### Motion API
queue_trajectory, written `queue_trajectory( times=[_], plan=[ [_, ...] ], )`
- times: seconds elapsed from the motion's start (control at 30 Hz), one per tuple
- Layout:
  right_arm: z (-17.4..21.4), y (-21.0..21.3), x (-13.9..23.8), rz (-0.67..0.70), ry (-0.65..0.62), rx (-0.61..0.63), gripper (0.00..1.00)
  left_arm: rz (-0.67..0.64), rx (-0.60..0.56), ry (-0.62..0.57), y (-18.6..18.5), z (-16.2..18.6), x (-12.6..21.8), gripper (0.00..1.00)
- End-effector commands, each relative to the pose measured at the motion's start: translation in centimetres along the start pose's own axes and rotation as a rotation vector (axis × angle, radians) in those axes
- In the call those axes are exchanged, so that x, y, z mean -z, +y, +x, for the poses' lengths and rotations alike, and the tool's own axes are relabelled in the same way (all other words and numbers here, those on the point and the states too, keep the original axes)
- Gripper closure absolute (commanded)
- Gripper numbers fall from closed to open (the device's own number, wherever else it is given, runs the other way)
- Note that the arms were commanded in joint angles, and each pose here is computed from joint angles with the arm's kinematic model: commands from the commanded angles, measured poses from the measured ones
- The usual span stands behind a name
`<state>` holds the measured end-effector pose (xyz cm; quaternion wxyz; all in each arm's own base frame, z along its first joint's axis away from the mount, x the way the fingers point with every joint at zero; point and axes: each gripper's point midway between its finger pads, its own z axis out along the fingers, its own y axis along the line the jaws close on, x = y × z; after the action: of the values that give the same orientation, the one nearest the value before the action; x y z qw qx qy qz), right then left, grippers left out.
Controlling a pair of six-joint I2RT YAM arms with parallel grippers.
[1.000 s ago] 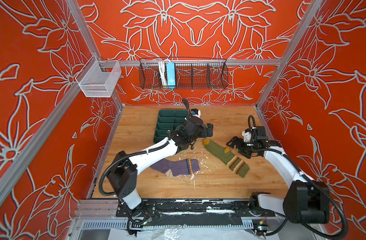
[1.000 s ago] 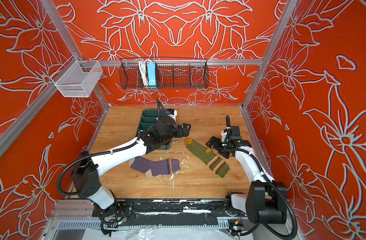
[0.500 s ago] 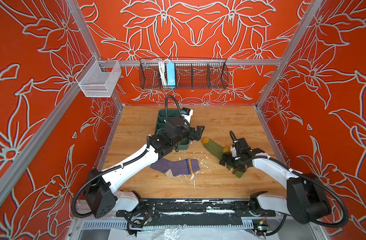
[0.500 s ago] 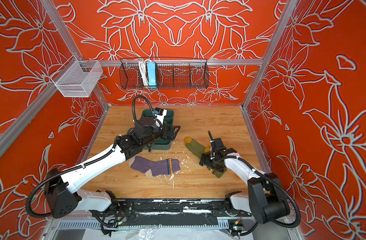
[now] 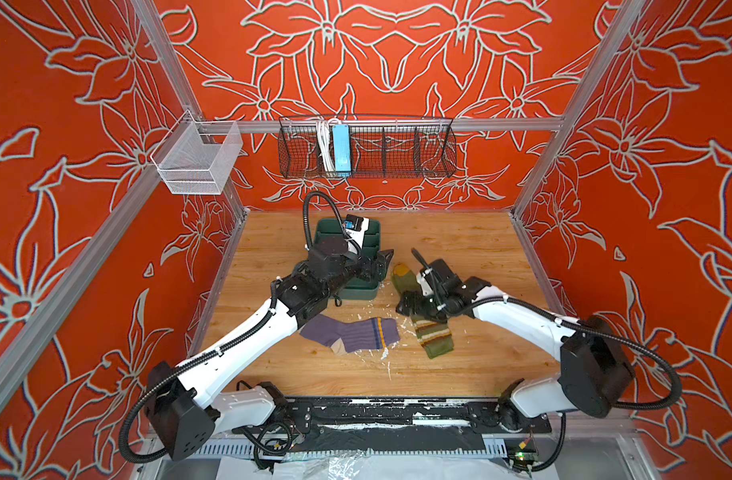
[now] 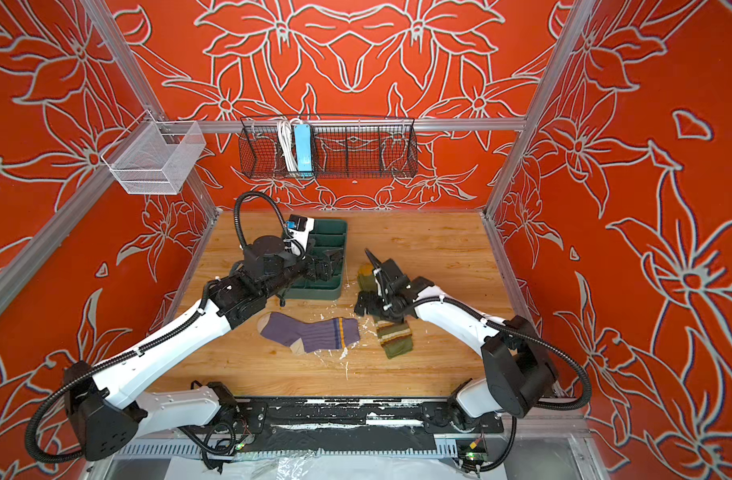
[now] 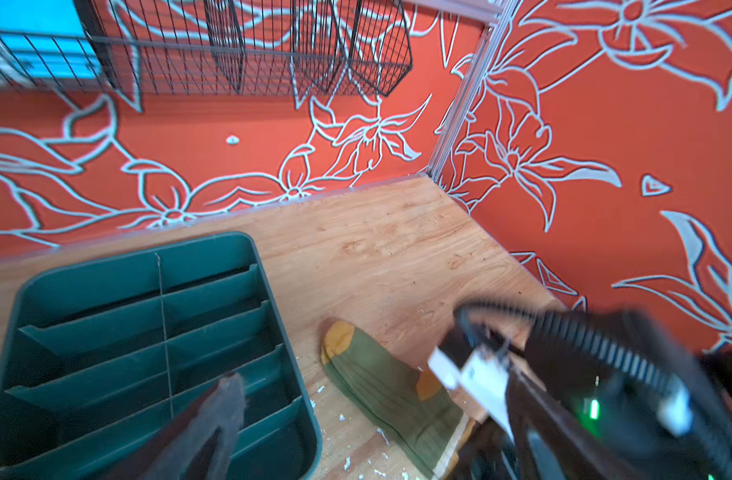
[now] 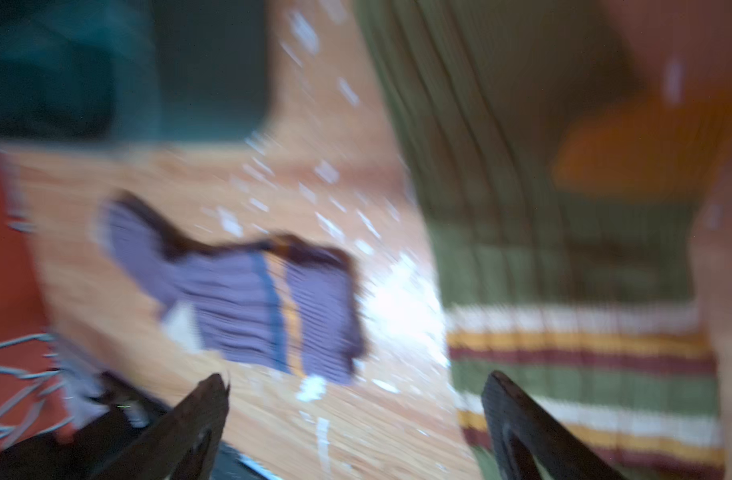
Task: Roll the socks
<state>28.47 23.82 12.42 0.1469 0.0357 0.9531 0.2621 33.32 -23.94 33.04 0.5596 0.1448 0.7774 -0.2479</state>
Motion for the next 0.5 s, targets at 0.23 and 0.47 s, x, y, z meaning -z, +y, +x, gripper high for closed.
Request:
queue_trajectory(
  times=[0.23, 0.47],
  plan=[
    [-8.7, 1.7, -5.0, -0.161, 0.000, 0.006, 0.02, 0.035, 0.013, 0.027, 0.0, 2.3, 0.7, 0.03],
    [-9.7, 0.0, -9.7, -0.177, 0.044, -0.032, 0.02, 0.020, 0.004, 0.042, 0.4, 3.3, -0.2, 0.02]
  ],
)
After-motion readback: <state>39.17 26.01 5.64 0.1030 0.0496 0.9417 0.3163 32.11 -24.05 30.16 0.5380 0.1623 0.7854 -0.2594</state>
